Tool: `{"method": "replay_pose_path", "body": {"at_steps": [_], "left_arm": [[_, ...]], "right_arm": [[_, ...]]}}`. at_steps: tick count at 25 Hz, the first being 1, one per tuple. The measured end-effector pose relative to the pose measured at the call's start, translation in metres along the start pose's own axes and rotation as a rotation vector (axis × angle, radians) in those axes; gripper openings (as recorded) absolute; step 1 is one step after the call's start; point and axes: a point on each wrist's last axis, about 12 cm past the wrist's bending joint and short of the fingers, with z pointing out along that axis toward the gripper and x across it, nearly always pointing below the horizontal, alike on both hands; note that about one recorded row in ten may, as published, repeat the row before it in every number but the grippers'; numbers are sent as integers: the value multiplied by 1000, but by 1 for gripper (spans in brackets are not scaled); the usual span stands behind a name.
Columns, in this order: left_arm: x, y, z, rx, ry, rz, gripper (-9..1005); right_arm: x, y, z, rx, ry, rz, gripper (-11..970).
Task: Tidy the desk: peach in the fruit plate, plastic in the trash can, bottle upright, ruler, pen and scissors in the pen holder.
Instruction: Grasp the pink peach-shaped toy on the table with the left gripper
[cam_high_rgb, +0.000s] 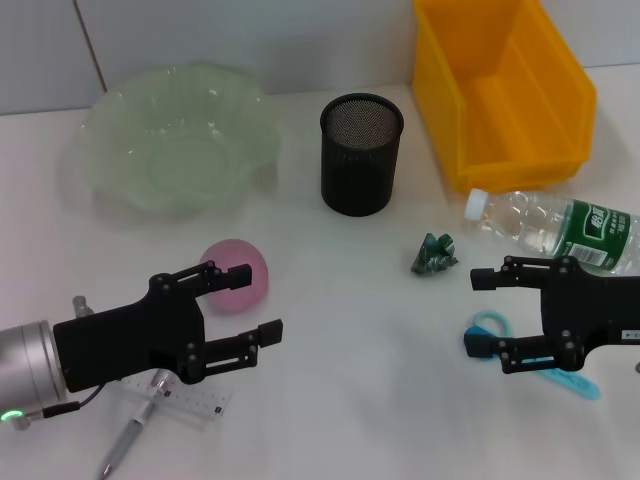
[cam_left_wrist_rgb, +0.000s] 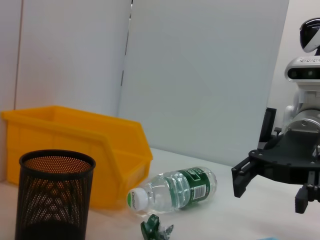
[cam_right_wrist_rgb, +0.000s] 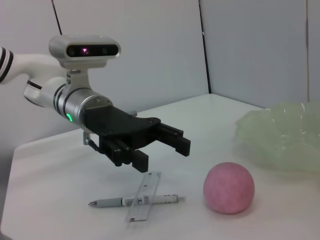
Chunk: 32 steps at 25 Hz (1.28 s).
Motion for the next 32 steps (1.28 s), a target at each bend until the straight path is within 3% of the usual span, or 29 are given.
{"method": "replay_pose_path", "body": {"at_steps": [7,13,18,32], "left_arm": [[1,7,2,-51,22,6,770],[5,31,12,-208,113,41,757],[7,41,21,-259,168,62,747],[12,46,26,-288,215,75,718]], "right_arm": [[-1,0,0,2,1,-3,813],[-2,-1,0,2,4,-1,812],[-2,0,2,-10,12,-1,812],[-3,0,4,-18,20,-6,813]]}}
